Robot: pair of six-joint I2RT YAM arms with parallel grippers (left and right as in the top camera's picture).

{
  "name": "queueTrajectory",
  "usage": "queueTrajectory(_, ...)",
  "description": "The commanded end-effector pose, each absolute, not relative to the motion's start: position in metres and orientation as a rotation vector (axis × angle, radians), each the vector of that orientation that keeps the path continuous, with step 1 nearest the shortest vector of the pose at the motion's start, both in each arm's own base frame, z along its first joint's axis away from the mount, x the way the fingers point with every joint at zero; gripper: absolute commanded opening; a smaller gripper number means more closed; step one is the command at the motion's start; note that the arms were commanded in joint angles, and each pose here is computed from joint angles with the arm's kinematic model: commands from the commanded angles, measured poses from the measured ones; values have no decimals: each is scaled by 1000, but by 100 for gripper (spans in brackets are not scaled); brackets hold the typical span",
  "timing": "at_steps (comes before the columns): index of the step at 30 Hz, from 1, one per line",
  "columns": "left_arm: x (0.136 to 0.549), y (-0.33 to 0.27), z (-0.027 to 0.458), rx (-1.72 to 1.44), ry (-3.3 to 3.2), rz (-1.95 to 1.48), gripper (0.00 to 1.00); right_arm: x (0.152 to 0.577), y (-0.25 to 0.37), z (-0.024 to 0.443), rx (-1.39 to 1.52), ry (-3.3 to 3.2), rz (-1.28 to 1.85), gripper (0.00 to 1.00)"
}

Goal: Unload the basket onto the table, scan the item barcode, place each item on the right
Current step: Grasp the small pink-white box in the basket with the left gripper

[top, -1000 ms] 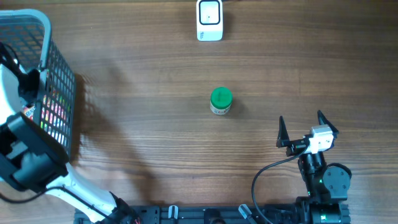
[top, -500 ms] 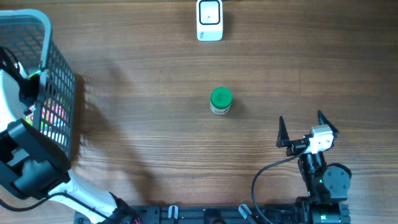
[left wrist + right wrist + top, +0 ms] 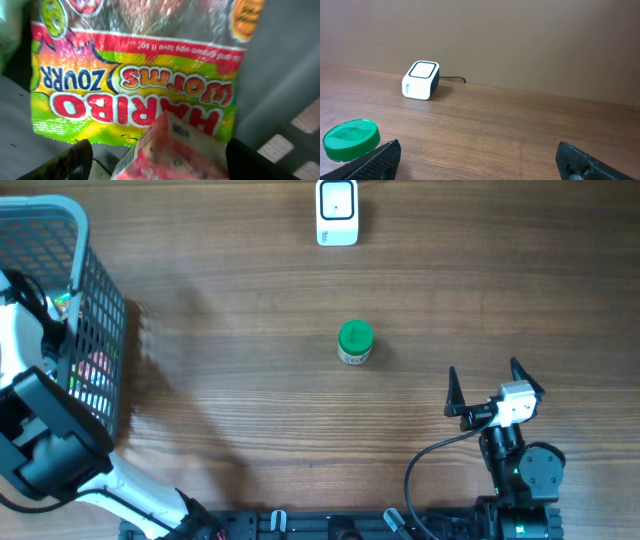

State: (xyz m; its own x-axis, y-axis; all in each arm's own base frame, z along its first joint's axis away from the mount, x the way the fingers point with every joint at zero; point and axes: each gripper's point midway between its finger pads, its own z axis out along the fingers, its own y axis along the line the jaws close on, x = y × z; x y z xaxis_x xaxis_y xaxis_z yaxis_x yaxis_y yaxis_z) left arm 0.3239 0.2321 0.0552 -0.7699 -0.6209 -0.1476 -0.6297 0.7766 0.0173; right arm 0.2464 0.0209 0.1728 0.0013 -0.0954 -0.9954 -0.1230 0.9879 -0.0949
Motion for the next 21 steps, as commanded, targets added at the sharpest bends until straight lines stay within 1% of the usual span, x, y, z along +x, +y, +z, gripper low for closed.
queueTrajectory(1,319,222,37,-985,2892,43,75,246,19,174,-170,1566,6,100)
queueTrajectory(2,319,222,37,-984,2891,44,72,246,19,174,-170,1566,6,100)
queueTrajectory(3,319,222,37,-984,2891,44,67,246,19,174,-171,1566,6,100)
queueTrajectory(5,319,222,37,-984,2890,44,52,246,19,174,-170,1566,6,100)
queueTrajectory(6,320,222,37,-983,2889,37,43,246,19,174,-170,1566,6,100)
queueTrajectory(8,322,221,37,-981,2884,23,16,246,19,174,-170,1566,6,100)
queueTrajectory(9,322,221,37,-980,2882,24,6,246,19,174,-171,1566,6,100)
queueTrajectory(10,322,221,37,-980,2881,26,4,246,19,174,-170,1566,6,100)
queueTrajectory(16,334,230,55,-970,2834,45,4,246,19,174,-170,1566,6,100)
queueTrajectory(20,358,246,109,-956,2710,92,4,246,19,174,-170,1566,6,100)
queueTrajectory(21,365,252,131,-969,2651,108,4,246,19,174,-170,1566,6,100)
